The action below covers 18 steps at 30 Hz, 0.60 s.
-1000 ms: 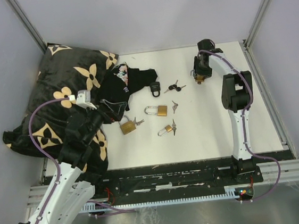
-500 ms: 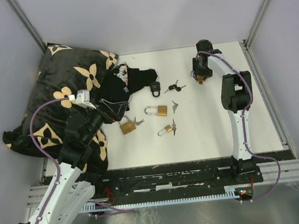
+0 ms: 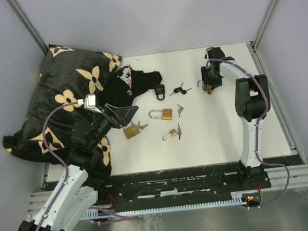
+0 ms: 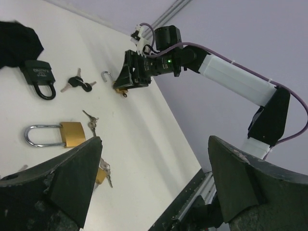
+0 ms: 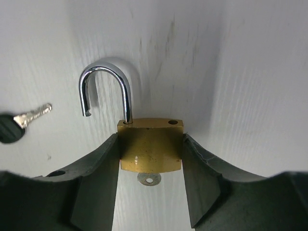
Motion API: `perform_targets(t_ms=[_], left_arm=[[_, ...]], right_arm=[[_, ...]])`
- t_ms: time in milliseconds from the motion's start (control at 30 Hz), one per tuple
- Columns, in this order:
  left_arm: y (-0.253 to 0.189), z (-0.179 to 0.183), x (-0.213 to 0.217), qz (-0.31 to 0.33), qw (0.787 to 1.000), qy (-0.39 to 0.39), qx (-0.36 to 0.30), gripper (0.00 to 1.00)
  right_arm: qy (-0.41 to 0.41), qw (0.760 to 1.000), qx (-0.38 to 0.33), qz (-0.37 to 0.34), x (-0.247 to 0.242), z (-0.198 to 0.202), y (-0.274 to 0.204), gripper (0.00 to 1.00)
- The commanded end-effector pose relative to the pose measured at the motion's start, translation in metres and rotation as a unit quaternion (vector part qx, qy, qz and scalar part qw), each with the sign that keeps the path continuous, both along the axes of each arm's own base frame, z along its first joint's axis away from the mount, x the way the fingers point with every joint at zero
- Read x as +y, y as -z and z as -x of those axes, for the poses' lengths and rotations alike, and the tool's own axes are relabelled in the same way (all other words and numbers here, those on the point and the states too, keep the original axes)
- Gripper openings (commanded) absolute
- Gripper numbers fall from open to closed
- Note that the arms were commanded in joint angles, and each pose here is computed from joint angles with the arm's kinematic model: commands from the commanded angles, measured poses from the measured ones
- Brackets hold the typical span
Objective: Lock with the key
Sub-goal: Pick up the lock from the center of the board.
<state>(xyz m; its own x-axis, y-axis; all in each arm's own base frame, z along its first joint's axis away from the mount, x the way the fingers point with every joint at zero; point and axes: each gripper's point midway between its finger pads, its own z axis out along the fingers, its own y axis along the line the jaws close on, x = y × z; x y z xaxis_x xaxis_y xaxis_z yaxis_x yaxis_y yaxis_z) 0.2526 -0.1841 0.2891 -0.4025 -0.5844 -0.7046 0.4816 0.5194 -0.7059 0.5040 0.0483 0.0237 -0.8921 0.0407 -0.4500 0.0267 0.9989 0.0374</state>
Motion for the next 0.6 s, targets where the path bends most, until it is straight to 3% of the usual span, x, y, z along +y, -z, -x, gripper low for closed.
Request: perform_targets(t_ms=[0, 367, 567], left_arm=[[-0.019, 0.009, -0.021, 0.078, 0.995, 0.057, -0.008, 0.96], [0.038, 0.004, -0.098, 0.019, 0.992, 0.116, 0.049, 0.94], [0.056, -0.004, -0.124, 0.009, 0.986, 0.163, 0.032, 0.89]], right_arm=[[-0.035, 0.993, -0.100, -0.053, 0.016, -0.008, -0.069, 0.21], [-0.120, 0.978, -0.109, -0.133, 0.043, 0.061, -0.079, 0.17], [-0.209, 0.949, -0.132, -0.194, 0.069, 0.104, -0.101, 0.16]])
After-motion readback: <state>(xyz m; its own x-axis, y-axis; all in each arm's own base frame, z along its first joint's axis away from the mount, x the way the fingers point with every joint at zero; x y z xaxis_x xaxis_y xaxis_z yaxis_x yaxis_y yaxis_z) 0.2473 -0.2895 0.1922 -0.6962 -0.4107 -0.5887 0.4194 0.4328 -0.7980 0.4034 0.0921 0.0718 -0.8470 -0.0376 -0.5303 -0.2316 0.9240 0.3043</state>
